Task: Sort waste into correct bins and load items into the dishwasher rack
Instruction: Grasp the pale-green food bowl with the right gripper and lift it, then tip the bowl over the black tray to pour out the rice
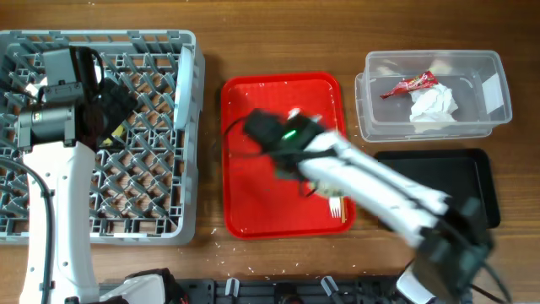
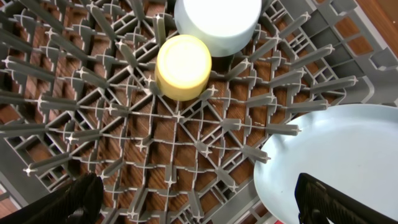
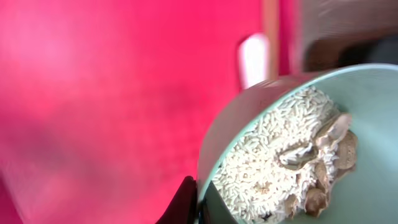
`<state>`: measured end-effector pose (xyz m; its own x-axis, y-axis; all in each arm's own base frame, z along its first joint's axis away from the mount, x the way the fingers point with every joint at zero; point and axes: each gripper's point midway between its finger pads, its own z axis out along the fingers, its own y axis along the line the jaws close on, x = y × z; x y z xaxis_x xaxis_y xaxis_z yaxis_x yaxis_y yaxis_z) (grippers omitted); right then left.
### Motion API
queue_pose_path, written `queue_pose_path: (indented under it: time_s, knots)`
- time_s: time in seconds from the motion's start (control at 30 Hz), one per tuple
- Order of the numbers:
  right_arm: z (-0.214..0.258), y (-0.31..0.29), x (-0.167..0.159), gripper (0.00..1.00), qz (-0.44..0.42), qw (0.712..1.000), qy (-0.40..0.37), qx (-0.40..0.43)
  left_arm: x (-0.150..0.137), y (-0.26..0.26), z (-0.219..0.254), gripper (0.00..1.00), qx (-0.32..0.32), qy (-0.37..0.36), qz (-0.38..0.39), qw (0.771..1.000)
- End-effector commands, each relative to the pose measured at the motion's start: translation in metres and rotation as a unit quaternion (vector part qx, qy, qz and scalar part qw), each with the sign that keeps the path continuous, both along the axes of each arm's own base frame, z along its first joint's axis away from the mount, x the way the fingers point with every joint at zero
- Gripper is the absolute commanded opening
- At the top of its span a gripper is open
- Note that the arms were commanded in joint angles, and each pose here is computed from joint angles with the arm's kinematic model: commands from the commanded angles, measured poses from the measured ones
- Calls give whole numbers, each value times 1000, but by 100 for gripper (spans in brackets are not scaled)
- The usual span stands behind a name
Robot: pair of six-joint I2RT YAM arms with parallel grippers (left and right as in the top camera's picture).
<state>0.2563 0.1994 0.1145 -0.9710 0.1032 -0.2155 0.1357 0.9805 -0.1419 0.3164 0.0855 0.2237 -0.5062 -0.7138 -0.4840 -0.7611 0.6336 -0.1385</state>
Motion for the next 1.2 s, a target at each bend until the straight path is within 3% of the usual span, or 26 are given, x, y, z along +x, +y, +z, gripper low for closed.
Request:
queue_pose_path:
  time_s: [0.0,0.03,0.17,0.37,0.5,0.63,0.8,0.93,1.03,1.1,1.17]
  knots:
    - [54,-59,36,4,-50,996,-48,59,-2,2,6,100,5,-9,-3,1000]
    - [69,-107,49,4,-93,989,-49,106,-2,2,6,100,5,-9,-3,1000]
    - [74,-163,57,4,-102,971,-31,213,-2,2,6,100,5,-9,-3,1000]
    - [33,-218,28,4,-137,939,-1,316,-2,2,6,100,5,-9,-3,1000]
    - [26,-229,15,4,-176,877,-34,445,-2,2,6,100,5,-9,-3,1000]
    - [38,-244,11,4,-163,819,-126,536,-2,2,6,100,5,-9,-3,1000]
    - [62,-278,17,4,-198,764,-215,575,-2,2,6,100,5,-9,-3,1000]
    - [47,-284,5,4,-237,743,-217,587,-2,2,6,100,5,-9,-3,1000]
    - [26,-295,6,4,-283,708,-228,605,-2,2,6,100,5,-9,-3,1000]
    - [28,-292,7,4,-279,681,-237,634,-2,2,6,100,5,-9,-3,1000]
    - [31,-295,11,4,-269,672,-254,641,-2,2,6,100,5,-9,-3,1000]
